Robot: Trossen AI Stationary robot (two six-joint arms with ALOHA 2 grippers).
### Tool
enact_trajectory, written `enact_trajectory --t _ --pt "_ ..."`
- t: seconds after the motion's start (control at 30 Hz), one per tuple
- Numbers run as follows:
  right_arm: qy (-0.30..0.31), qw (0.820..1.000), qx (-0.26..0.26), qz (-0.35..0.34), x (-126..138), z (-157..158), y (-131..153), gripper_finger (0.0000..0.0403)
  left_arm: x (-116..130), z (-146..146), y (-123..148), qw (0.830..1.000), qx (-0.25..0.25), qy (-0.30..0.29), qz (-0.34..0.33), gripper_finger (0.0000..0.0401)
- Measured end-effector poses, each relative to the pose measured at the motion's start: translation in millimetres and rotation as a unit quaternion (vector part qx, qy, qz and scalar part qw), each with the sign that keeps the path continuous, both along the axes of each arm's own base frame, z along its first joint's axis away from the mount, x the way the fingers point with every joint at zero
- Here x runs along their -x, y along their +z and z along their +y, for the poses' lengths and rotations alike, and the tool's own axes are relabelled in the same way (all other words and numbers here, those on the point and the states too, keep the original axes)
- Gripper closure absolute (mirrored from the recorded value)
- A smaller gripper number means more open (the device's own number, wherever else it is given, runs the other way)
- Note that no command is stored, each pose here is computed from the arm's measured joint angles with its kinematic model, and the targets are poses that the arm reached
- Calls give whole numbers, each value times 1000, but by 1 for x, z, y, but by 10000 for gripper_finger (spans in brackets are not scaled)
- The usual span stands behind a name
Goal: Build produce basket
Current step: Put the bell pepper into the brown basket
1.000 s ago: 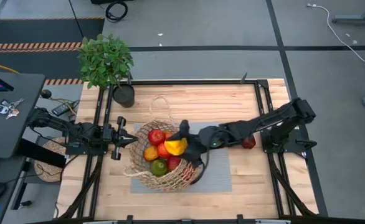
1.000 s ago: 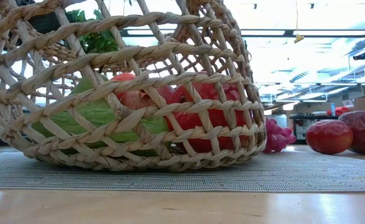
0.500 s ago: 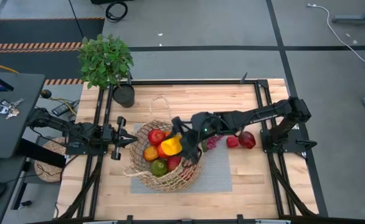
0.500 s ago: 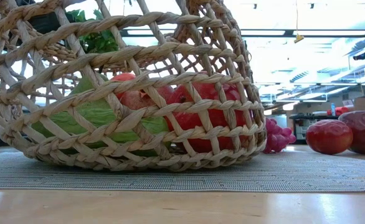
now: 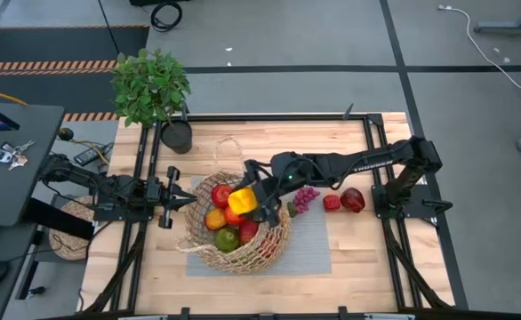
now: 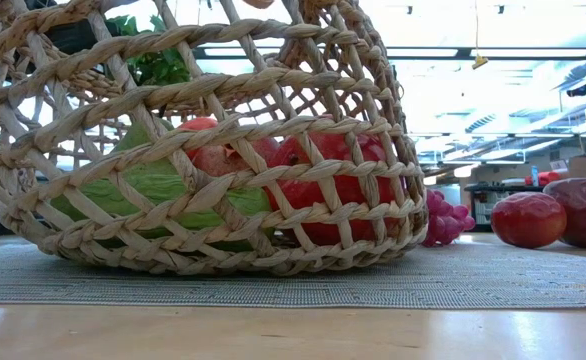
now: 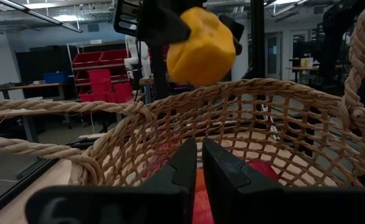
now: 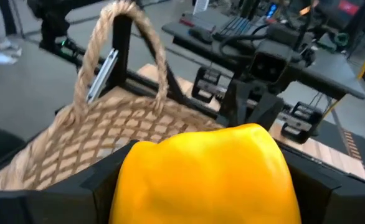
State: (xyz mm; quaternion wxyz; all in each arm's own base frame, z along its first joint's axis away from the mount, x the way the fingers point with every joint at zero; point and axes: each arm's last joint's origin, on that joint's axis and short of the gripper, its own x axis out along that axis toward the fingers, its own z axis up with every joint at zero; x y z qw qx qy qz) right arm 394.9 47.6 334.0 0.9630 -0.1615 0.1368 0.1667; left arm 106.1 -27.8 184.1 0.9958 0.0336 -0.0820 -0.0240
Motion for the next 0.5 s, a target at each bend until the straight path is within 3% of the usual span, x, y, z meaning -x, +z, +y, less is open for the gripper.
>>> enact_trajectory --t 0.23,0.5 --pt "-36 998 -52 -17 -2 -3 6 95 0 0 0 1000 0 0 0 371" --pt "-60 996 -60 -16 -3 -12 1 95 0 0 0 1000 0 0 0 367"
